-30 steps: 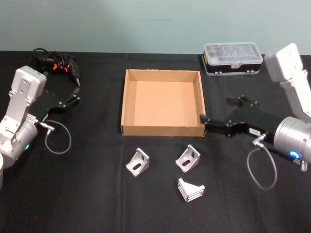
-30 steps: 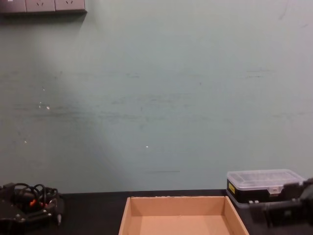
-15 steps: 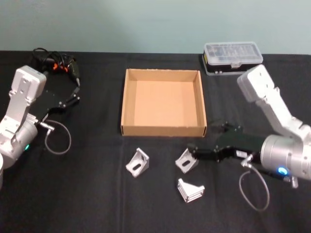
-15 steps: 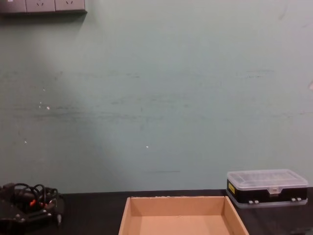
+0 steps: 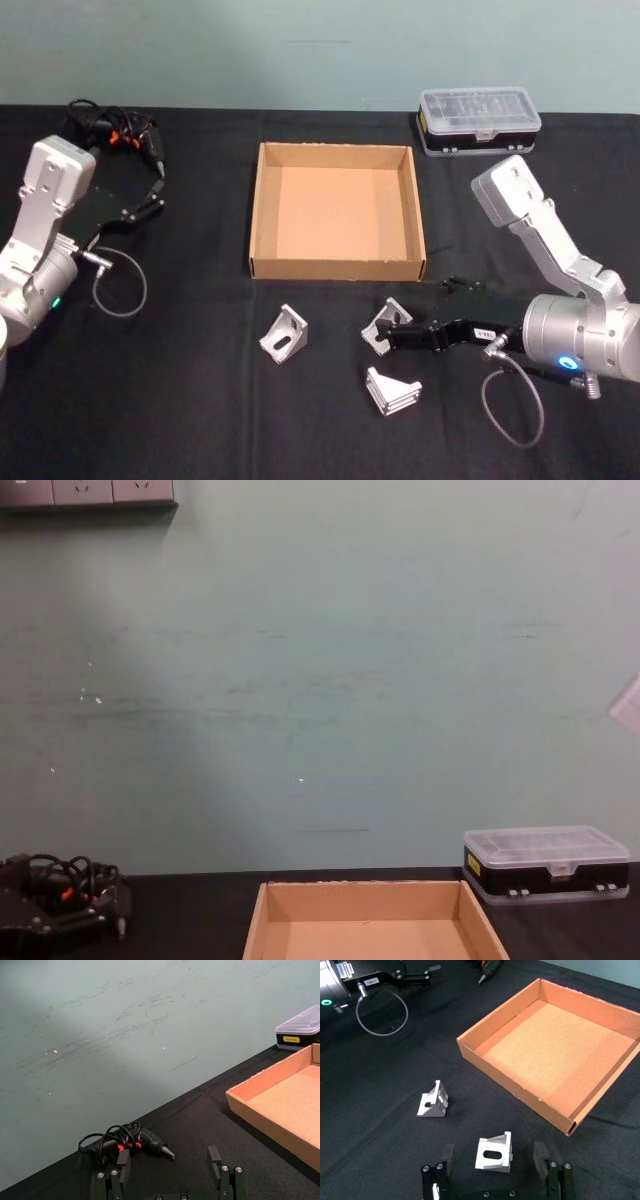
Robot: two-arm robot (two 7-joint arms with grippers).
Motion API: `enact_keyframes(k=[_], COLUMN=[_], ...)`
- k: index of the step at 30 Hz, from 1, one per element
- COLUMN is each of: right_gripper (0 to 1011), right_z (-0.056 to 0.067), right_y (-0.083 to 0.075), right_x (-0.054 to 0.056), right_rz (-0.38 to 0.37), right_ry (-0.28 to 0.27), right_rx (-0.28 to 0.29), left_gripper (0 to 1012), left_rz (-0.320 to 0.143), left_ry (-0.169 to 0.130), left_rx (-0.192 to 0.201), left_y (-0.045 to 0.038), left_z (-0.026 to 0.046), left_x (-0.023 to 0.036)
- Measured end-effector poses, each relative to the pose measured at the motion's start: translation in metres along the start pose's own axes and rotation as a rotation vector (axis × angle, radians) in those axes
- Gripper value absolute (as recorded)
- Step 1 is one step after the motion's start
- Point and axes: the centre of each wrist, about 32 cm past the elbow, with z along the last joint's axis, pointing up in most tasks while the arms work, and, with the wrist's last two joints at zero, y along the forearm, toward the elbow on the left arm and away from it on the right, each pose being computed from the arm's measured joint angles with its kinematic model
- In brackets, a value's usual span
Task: Use one hand to pick up the angle iron from the table and place it into the box.
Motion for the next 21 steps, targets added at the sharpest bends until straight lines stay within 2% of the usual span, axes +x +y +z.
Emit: enact_keyframes(k=[21], right_gripper=[1004], right_z=[-0.001], right_y=[0.015], right_x=[0.003], right_rz=[-0.01], right_ry=[-0.01], right_rx=[-0.073], left_gripper=[1000], left_rz=[0.0], left_ry=[0.0], left_rx=[0.0], left_y=[0.0], left_z=[0.0], left_x=[0.0])
